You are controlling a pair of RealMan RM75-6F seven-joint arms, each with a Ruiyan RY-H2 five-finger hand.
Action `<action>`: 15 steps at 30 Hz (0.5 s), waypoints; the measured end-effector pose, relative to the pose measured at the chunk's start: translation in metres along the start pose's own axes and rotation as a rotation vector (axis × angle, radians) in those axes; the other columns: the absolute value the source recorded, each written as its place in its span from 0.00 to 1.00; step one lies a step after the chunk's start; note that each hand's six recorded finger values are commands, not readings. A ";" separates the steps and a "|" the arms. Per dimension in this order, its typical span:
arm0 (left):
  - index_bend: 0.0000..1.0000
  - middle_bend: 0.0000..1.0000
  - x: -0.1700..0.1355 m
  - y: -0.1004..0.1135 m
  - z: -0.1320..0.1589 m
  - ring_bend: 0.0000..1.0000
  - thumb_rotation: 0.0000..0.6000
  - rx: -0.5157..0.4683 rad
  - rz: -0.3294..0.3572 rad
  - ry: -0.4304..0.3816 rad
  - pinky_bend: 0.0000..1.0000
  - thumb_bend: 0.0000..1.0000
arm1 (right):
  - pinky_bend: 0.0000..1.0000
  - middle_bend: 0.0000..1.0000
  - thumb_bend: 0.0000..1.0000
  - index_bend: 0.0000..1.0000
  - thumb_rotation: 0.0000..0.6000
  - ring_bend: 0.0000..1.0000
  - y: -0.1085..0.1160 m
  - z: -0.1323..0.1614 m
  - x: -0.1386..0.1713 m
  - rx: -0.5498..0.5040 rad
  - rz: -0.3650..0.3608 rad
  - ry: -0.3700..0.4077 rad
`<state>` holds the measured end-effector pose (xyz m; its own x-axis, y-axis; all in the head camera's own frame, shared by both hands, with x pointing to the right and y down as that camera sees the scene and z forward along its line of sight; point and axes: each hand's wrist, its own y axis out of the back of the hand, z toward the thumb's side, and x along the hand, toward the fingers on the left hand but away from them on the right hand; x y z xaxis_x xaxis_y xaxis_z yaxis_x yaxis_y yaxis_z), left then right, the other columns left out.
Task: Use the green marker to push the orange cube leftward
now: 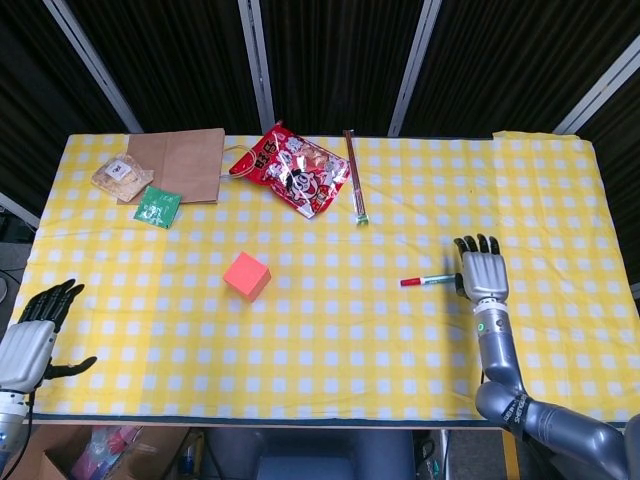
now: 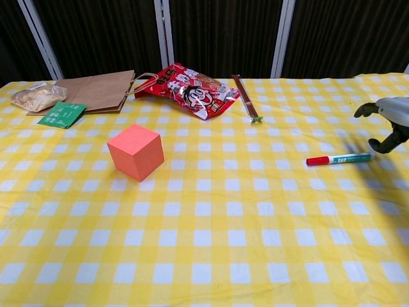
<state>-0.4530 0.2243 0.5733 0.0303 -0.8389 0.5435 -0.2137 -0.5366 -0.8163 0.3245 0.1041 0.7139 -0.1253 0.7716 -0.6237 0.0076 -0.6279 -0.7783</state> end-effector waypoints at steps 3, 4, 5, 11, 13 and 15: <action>0.00 0.00 0.000 0.001 0.000 0.00 1.00 0.006 0.008 -0.002 0.00 0.02 | 0.00 0.13 0.58 0.15 1.00 0.00 0.006 -0.003 0.010 -0.022 -0.009 0.011; 0.00 0.00 -0.001 0.001 0.000 0.00 1.00 0.010 0.011 -0.003 0.00 0.02 | 0.00 0.12 0.58 0.15 1.00 0.00 0.008 -0.004 0.015 -0.031 -0.014 0.016; 0.00 0.00 -0.001 0.002 0.000 0.00 1.00 0.014 0.015 -0.005 0.00 0.02 | 0.00 0.11 0.58 0.14 1.00 0.00 0.010 -0.006 0.020 -0.039 -0.018 0.022; 0.00 0.00 -0.005 0.008 -0.002 0.00 1.00 0.043 0.064 -0.012 0.00 0.02 | 0.00 0.01 0.51 0.00 1.00 0.00 0.021 -0.031 0.064 -0.053 -0.062 0.076; 0.00 0.00 -0.007 0.010 -0.002 0.00 1.00 0.054 0.085 -0.014 0.00 0.02 | 0.00 0.00 0.50 0.00 1.00 0.00 0.026 -0.048 0.087 -0.058 -0.078 0.091; 0.00 0.00 -0.009 0.011 -0.003 0.00 1.00 0.063 0.101 -0.016 0.00 0.02 | 0.00 0.00 0.48 0.00 1.00 0.00 0.030 -0.063 0.107 -0.074 -0.089 0.097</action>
<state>-0.4583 0.2262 0.5597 0.0273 -0.8899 0.4554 -0.1547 -0.4539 -0.8775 0.3740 0.1744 0.6197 -0.0320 0.8326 -0.5530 0.0737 -0.5498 -0.8320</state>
